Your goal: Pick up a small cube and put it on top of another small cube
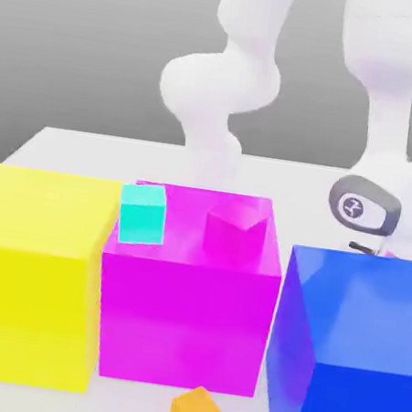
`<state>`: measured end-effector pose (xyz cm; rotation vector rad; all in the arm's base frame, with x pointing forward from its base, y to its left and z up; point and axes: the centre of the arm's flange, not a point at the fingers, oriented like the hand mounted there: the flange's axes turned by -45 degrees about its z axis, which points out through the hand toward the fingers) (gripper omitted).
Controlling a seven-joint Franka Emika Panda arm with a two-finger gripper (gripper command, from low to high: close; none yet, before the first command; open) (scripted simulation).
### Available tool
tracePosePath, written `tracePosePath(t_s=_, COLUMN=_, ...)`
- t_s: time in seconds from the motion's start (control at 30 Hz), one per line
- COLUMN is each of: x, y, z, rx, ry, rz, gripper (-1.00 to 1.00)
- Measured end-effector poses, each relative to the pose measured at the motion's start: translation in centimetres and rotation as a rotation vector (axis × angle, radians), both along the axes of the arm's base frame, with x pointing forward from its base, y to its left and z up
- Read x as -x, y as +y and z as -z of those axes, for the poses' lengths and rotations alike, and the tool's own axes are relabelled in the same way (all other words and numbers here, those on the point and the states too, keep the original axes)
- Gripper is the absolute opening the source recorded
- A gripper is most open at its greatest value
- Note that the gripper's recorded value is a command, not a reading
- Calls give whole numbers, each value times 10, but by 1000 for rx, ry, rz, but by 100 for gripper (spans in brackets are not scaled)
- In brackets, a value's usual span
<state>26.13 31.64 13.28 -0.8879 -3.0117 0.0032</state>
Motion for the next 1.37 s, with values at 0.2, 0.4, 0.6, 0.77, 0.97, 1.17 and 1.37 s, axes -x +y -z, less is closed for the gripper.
tracePosePath(t_s=0.2, x=-1, y=1, z=-37, rx=-1, ry=0, rz=1, gripper=-100)
tracePosePath(t_s=0.4, x=-30, y=33, z=-123, rx=-83, ry=-15, rz=104, gripper=-100)
tracePosePath(t_s=0.6, x=-83, y=18, z=-234, rx=-155, ry=-31, rz=355, gripper=-100)
tracePosePath(t_s=0.77, x=-117, y=-70, z=-283, rx=-100, ry=-52, rz=631, gripper=-100)
tracePosePath(t_s=0.97, x=-127, y=-191, z=-330, rx=-49, ry=-39, rz=987, gripper=-100)
tracePosePath(t_s=1.17, x=-117, y=-271, z=-312, rx=-3, ry=-2, rz=1211, gripper=-100)
tracePosePath(t_s=1.37, x=-115, y=-274, z=-274, rx=0, ry=0, rz=1218, gripper=100)
